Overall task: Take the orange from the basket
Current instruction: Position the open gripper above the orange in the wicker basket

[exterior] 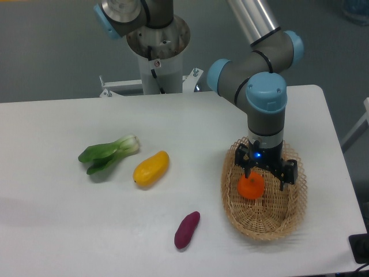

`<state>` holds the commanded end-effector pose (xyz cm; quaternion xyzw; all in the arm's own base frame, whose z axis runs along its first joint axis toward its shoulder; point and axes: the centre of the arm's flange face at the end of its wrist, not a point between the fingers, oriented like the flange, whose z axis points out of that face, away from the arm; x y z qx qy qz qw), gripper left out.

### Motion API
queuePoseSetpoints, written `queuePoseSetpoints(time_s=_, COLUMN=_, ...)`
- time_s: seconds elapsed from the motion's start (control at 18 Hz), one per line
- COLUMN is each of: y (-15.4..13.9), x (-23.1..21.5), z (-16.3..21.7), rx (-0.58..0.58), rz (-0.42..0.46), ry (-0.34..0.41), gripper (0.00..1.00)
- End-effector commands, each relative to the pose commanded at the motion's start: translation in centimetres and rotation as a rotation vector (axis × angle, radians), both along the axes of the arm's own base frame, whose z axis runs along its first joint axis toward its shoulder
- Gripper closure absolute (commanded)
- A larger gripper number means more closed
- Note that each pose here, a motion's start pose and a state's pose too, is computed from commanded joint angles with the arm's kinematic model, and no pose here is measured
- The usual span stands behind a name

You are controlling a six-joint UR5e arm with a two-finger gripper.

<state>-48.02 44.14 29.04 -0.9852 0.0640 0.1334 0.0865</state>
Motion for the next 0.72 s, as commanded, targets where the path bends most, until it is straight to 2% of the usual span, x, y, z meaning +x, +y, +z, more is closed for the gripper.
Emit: queuePoseSetpoints(time_s=0.72, y=0.17, x=-0.19, z=0.16, rx=0.021, rz=0.016, ry=-0.005, gripper=0.00)
